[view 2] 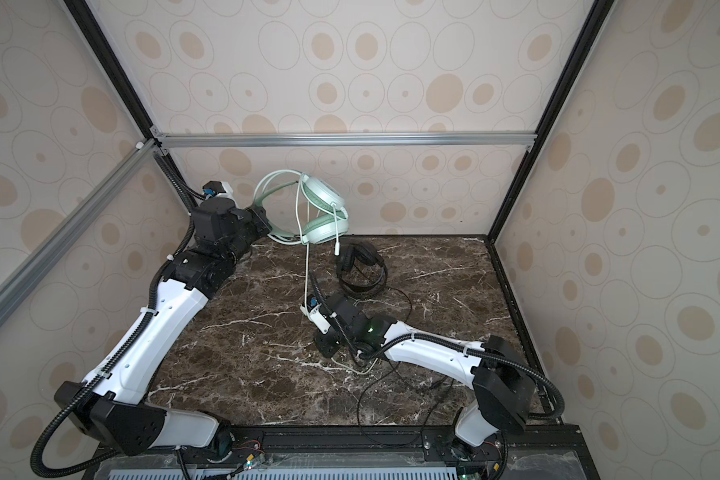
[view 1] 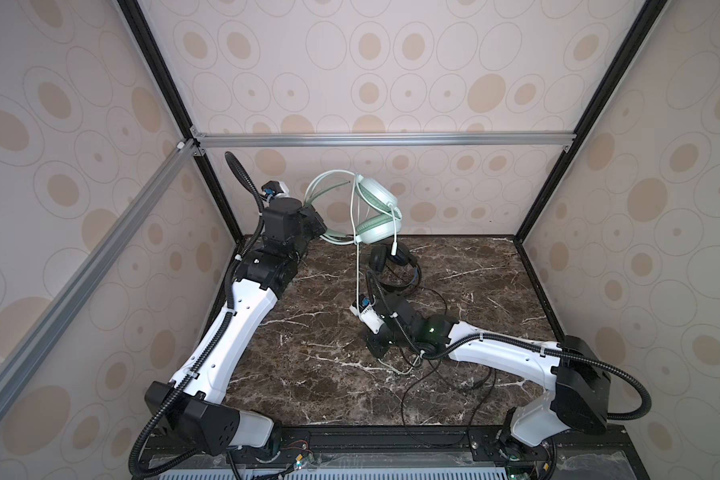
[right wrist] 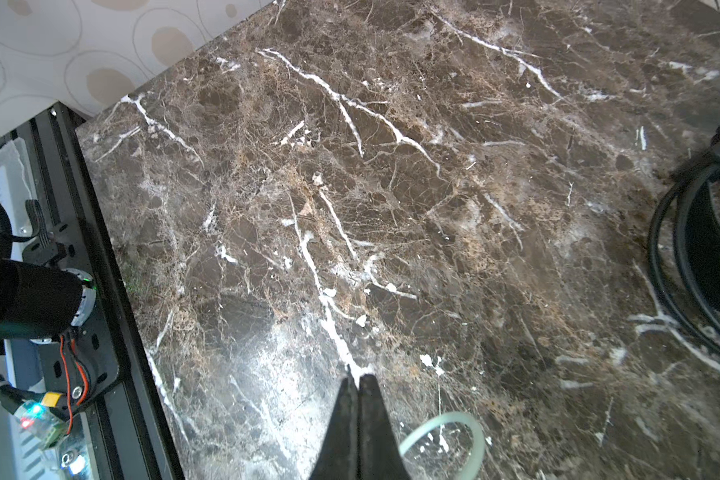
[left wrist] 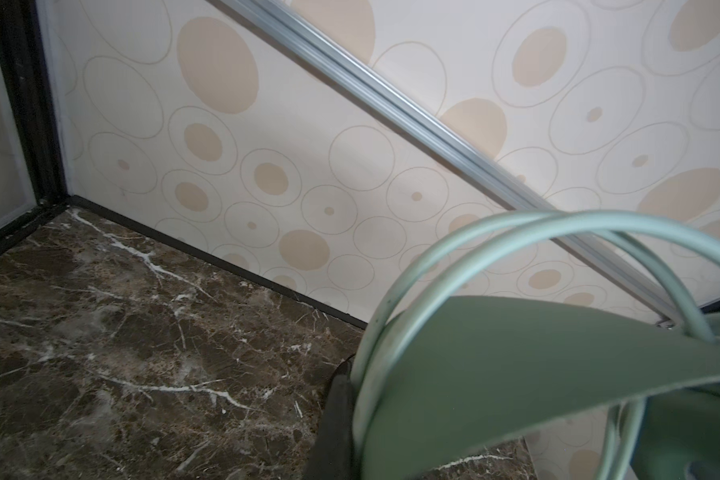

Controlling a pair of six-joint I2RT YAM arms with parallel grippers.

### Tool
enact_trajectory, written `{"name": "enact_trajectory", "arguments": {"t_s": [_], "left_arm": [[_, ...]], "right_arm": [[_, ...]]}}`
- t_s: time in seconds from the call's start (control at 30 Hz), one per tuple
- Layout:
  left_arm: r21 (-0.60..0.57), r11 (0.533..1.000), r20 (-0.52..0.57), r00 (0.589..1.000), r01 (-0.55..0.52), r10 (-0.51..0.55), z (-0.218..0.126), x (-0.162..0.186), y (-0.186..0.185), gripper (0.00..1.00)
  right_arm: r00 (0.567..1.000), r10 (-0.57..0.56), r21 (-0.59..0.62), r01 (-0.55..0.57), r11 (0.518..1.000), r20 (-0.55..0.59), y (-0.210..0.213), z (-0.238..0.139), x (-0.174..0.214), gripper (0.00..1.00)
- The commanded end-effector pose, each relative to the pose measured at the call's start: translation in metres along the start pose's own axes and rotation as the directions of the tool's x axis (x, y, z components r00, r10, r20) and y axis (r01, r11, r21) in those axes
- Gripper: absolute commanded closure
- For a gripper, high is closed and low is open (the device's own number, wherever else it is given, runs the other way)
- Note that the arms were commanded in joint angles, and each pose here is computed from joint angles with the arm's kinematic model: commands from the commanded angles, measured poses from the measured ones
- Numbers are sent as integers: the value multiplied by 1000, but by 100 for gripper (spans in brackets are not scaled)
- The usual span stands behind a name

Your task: Wrap the headphones

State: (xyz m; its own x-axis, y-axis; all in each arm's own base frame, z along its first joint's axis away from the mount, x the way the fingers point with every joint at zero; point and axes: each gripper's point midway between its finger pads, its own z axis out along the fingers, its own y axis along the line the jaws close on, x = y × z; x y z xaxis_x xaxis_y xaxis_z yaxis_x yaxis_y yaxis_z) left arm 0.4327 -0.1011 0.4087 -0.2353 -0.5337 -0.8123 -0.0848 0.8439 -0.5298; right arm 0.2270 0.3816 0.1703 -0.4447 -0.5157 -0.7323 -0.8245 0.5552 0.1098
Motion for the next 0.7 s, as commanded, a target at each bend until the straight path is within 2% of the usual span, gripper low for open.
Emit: {"name": "enact_trajectory", "arguments": {"t_s": [0.0, 0.33, 0.67], "left_arm": [[13, 996, 182, 979, 92, -93, -1, -47, -1, 100], [-118, 992, 149, 987, -42, 59, 14, -17, 33, 100], [-243, 939, 60, 963, -243, 264, 8, 19, 69, 100]], "right_arm": [[986, -133, -33, 130, 991, -104, 21, -4, 21, 100], [983, -156, 6, 157, 988, -95, 29, -22, -12, 100], [974, -192, 91, 203, 975, -116, 20, -50, -57, 100]]}}
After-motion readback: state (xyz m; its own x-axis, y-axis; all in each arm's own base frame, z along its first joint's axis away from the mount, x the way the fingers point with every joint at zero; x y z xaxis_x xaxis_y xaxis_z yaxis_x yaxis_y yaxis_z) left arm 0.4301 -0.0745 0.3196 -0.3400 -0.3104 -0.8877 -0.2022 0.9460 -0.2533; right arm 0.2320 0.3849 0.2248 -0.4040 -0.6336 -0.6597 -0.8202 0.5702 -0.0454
